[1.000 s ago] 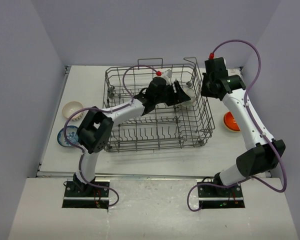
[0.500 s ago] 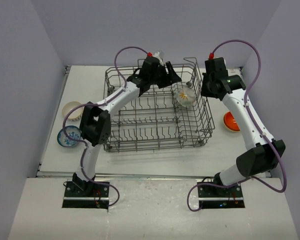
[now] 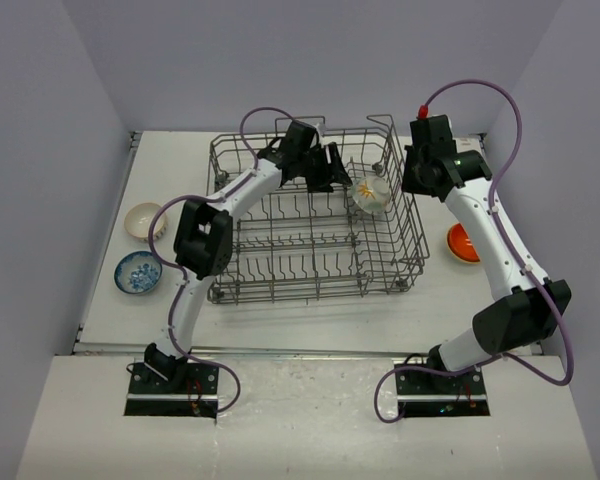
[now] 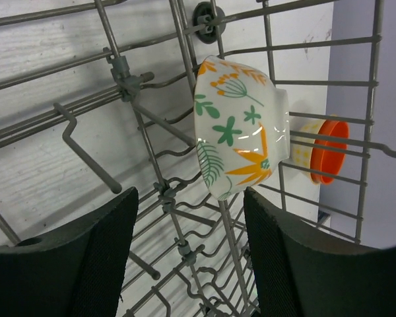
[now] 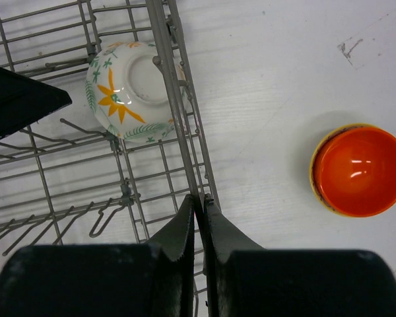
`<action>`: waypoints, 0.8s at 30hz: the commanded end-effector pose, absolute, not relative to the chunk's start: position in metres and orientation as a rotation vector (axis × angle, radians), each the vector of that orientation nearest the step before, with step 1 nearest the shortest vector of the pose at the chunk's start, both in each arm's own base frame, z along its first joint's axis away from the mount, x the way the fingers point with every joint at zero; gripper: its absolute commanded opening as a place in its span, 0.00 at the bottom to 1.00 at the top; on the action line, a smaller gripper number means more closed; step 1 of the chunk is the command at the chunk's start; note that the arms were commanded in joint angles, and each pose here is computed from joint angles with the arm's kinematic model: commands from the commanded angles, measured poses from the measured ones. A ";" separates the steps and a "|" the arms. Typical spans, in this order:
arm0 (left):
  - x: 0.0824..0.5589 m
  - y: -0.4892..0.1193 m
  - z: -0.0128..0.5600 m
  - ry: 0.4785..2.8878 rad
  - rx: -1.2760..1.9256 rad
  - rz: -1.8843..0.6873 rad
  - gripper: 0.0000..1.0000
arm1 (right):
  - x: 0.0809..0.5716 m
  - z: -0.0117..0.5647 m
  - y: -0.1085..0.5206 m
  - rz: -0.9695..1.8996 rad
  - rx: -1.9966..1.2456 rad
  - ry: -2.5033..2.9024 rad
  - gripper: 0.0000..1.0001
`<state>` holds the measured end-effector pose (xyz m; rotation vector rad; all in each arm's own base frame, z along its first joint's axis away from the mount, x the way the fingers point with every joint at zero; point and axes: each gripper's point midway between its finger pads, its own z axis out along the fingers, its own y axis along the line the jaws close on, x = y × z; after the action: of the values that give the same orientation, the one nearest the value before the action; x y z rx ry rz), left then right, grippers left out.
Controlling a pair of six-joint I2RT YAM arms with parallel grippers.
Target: Unload the bowls from the dish rack
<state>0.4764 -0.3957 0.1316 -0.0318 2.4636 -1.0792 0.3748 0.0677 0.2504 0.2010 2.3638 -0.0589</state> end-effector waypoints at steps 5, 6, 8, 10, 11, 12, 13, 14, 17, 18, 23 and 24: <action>0.469 -0.391 0.148 2.465 0.049 -1.126 0.67 | 0.377 0.241 0.075 -0.010 0.218 2.382 0.00; 0.468 -0.393 0.147 2.464 0.048 -1.143 0.67 | 0.377 0.240 0.076 -0.009 0.217 2.384 0.00; 0.470 -0.399 0.148 2.446 0.047 -1.183 0.67 | 0.377 0.240 0.076 -0.007 0.217 2.383 0.00; 0.471 -0.403 0.152 2.429 0.049 -1.213 0.67 | 0.377 0.240 0.076 -0.009 0.217 2.384 0.00; 0.471 -0.408 0.152 2.418 0.057 -1.225 0.67 | 0.377 0.239 0.076 -0.010 0.217 2.386 0.00; 0.471 -0.410 0.154 2.415 0.052 -1.238 0.67 | 0.378 0.241 0.076 -0.009 0.215 2.383 0.00; 0.468 -0.415 0.154 2.412 0.063 -1.254 0.67 | 0.378 0.241 0.076 -0.010 0.215 2.384 0.00; 0.467 -0.417 0.154 2.414 0.062 -1.258 0.67 | 0.379 0.241 0.076 -0.009 0.215 2.383 0.00; 0.461 -0.426 0.156 2.412 0.076 -1.283 0.67 | 0.379 0.243 0.077 -0.008 0.212 2.380 0.00; 0.461 -0.428 0.157 2.409 0.079 -1.287 0.67 | 0.380 0.241 0.076 -0.010 0.213 2.385 0.00; 0.459 -0.439 0.148 2.426 0.072 -1.309 0.67 | 0.379 0.241 0.077 -0.004 0.213 2.384 0.00; 0.460 -0.440 0.149 2.420 0.071 -1.311 0.67 | 0.379 0.240 0.078 -0.002 0.211 2.387 0.00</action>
<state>0.4618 -0.4257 0.1408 0.0472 2.4442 -1.2356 0.3748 0.0680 0.2503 0.2004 2.3648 -0.0540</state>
